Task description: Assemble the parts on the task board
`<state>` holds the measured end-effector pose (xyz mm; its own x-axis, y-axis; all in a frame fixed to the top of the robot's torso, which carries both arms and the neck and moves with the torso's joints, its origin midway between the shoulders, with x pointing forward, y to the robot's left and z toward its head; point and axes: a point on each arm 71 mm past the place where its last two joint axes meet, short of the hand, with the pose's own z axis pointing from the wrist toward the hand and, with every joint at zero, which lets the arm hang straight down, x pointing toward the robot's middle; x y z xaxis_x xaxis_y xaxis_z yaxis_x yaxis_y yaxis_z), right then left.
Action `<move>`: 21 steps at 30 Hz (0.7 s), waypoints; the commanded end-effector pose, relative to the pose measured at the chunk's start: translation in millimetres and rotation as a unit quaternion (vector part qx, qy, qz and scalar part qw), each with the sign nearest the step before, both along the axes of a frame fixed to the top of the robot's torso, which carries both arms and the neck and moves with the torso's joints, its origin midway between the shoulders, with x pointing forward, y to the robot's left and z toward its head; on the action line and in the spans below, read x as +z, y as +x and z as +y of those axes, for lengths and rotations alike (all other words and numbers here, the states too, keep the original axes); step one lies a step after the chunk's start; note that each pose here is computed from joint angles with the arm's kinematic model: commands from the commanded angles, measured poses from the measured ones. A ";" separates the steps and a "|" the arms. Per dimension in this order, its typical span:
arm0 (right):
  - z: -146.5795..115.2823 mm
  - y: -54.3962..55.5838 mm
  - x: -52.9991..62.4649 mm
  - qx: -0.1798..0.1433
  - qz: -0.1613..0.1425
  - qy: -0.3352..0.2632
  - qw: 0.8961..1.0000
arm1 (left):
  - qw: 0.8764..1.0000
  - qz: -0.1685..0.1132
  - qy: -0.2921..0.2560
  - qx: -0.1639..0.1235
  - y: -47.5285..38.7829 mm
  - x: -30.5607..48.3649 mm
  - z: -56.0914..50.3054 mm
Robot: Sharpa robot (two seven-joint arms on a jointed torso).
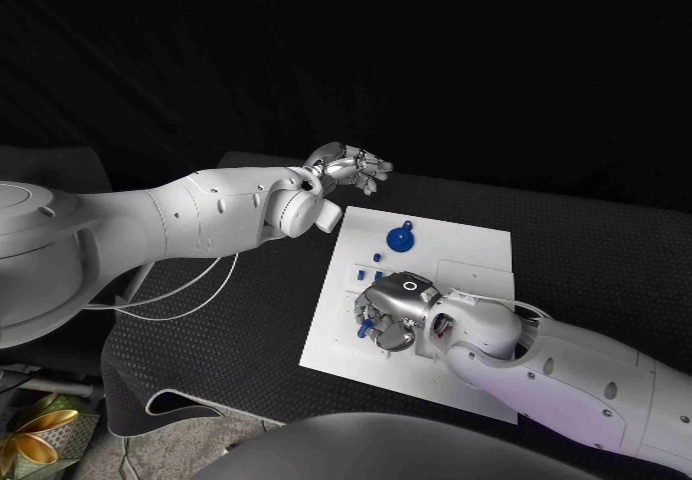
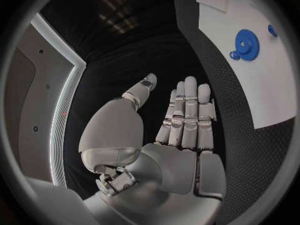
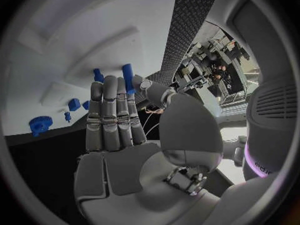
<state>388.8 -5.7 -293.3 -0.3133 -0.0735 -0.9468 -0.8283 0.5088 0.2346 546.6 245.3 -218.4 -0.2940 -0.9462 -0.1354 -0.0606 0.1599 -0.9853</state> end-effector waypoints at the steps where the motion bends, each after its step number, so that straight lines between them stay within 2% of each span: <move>1: 1.0 -0.6 -2.2 0.007 -0.007 -0.013 1.000 | 1.000 -0.001 -0.007 -0.007 -0.1 1.2 -2.8; 3: 2.7 -1.3 -3.4 0.010 -0.016 -0.022 1.000 | 1.000 -0.001 -0.006 -0.007 -0.2 1.2 -2.3; 14: 12.7 -10.2 -11.4 0.027 -0.014 -0.047 0.998 | 1.000 0.000 -0.007 -0.008 -0.2 1.3 -3.5; 21: 13.7 -9.9 -11.6 0.023 -0.012 -0.045 0.999 | 1.000 0.001 -0.007 -0.010 -0.5 1.3 -3.9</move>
